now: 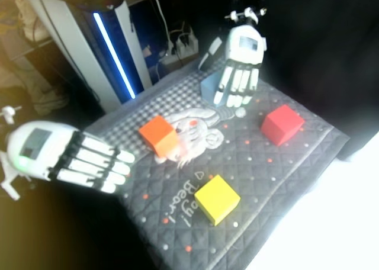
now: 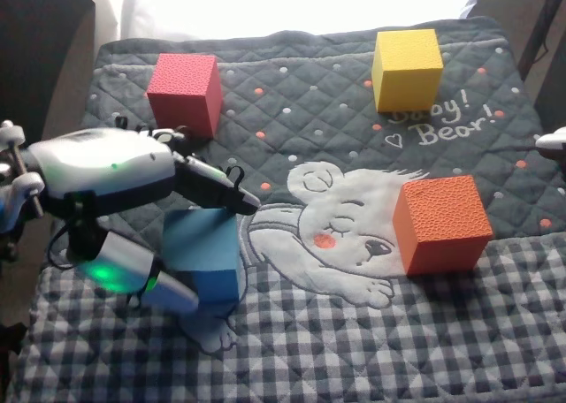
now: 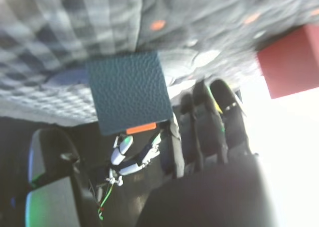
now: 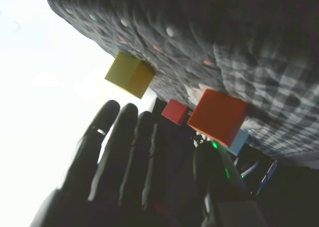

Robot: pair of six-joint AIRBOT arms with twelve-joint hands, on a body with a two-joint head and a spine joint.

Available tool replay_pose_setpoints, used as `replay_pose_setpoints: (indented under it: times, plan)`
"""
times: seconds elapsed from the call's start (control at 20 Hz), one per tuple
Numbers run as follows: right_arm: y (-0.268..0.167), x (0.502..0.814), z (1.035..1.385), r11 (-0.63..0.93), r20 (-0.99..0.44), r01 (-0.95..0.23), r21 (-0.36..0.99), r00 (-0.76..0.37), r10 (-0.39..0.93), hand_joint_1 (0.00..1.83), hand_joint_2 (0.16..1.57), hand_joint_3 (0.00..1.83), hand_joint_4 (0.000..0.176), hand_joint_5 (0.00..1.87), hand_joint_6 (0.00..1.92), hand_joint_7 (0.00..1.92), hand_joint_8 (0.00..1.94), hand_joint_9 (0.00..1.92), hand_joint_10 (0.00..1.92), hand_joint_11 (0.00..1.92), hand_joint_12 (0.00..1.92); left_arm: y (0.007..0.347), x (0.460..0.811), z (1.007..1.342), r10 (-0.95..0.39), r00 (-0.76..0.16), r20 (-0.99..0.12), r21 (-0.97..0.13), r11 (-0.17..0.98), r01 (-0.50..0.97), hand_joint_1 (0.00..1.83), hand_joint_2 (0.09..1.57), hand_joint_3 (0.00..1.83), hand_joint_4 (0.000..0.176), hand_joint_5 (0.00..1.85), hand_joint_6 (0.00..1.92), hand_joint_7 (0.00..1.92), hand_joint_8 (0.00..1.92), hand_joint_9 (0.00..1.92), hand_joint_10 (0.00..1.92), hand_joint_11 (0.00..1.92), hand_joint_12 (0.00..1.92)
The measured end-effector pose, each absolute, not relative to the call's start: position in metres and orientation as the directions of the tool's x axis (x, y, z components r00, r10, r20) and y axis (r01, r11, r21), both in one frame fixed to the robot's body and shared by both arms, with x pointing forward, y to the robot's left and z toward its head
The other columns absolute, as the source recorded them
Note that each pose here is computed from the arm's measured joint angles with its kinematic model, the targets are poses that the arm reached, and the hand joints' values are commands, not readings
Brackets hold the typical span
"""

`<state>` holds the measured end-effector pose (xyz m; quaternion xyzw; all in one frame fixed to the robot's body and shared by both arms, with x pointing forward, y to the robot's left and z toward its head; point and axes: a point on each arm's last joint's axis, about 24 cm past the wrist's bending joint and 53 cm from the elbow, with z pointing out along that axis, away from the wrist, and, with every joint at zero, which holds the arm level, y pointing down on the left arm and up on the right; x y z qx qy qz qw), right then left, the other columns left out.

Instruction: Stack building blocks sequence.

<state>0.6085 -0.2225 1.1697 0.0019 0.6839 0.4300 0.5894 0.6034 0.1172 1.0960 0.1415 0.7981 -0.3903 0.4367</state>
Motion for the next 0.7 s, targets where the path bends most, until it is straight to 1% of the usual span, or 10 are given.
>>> replay_pose_setpoints:
  times: [0.05,0.1,0.2,0.25,0.35,0.45,0.5,0.6,0.65,0.7]
  plan:
    - [-0.222,0.608,1.17,0.63,-0.804,-0.504,0.591,-0.306,0.509,0.77,1.34,0.0,0.0,0.5,0.0,0.56,0.0,0.51,0.0,0.14,0.91,0.116,0.605,1.099,-0.122,-0.57,-0.812,-0.499,0.652,0.571,1.26,1.11,0.0,0.0,1.09,0.61,0.94,1.24,0.67,1.19,0.34,1.59]
    - [-0.223,0.609,1.17,0.63,-0.804,-0.503,0.591,-0.306,0.51,0.76,1.34,0.0,0.0,0.5,0.0,0.56,0.0,0.52,0.0,0.16,0.88,0.117,0.607,1.102,-0.133,-0.56,-0.818,-0.498,0.653,0.571,1.27,1.11,0.0,0.0,1.07,0.63,0.95,1.26,0.68,1.29,0.36,1.6]
    - [-0.222,0.608,1.17,0.63,-0.804,-0.504,0.591,-0.306,0.509,0.74,1.34,0.0,0.0,0.5,0.0,0.57,0.0,0.53,0.0,0.17,0.88,0.119,0.612,1.107,-0.152,-0.545,-0.825,-0.496,0.656,0.568,1.25,1.15,0.01,0.0,0.92,0.86,0.9,1.36,0.64,1.43,0.35,1.7]
    - [-0.222,0.608,1.169,0.63,-0.804,-0.504,0.591,-0.306,0.509,0.74,1.34,0.0,0.0,0.5,0.0,0.58,0.0,0.53,0.0,0.17,0.88,0.12,0.617,1.113,-0.158,-0.53,-0.833,-0.489,0.659,0.571,1.25,1.16,0.0,0.0,0.89,0.89,0.89,1.38,0.66,1.44,0.4,1.71]
    - [-0.223,0.608,1.17,0.63,-0.804,-0.504,0.591,-0.306,0.51,0.75,1.33,0.0,0.0,0.51,0.0,0.59,0.0,0.54,0.0,0.17,0.91,0.124,0.625,1.136,-0.19,-0.488,-0.852,-0.481,0.651,0.587,1.26,1.13,0.0,0.0,0.94,0.83,0.96,1.26,0.78,1.31,0.58,1.56]
    - [-0.223,0.609,1.169,0.631,-0.803,-0.501,0.592,-0.306,0.511,0.75,1.34,0.0,0.0,0.51,0.0,0.58,0.0,0.53,0.0,0.17,0.92,0.126,0.632,1.158,-0.225,-0.449,-0.865,-0.479,0.639,0.602,1.25,1.11,0.0,0.0,0.98,0.82,1.01,1.14,0.86,1.19,0.69,1.55]
    - [-0.223,0.609,1.17,0.631,-0.803,-0.501,0.592,-0.305,0.512,0.74,1.34,0.0,0.0,0.5,0.0,0.58,0.0,0.54,0.0,0.17,0.92,0.127,0.635,1.166,-0.238,-0.434,-0.869,-0.477,0.635,0.607,1.19,1.09,0.0,0.0,1.03,0.86,0.89,1.4,0.87,1.63,0.87,1.85]
    - [-0.224,0.608,1.168,0.632,-0.804,-0.5,0.592,-0.307,0.51,0.73,1.34,0.0,0.0,0.5,0.0,0.57,0.0,0.52,0.0,0.14,0.91,0.129,0.643,1.181,-0.267,-0.403,-0.875,-0.475,0.631,0.614,1.19,1.05,0.0,0.0,1.11,0.75,0.88,1.59,0.97,1.81,1.04,1.92]
    - [-0.224,0.608,1.167,0.633,-0.804,-0.499,0.592,-0.31,0.507,0.74,1.35,0.0,0.0,0.49,0.0,0.56,0.0,0.5,0.0,0.13,0.91,0.132,0.647,1.187,-0.283,-0.392,-0.876,-0.477,0.63,0.612,1.26,1.1,0.0,0.0,1.09,0.58,0.94,1.37,0.98,1.48,0.93,1.73]
    - [-0.224,0.608,1.167,0.634,-0.804,-0.497,0.592,-0.31,0.508,0.76,1.35,0.0,0.0,0.49,0.0,0.55,0.0,0.5,0.0,0.12,0.9,0.137,0.653,1.195,-0.307,-0.379,-0.873,-0.485,0.631,0.605,1.29,1.06,0.0,0.0,1.13,0.55,1.11,1.02,1.03,1.12,0.86,1.53]
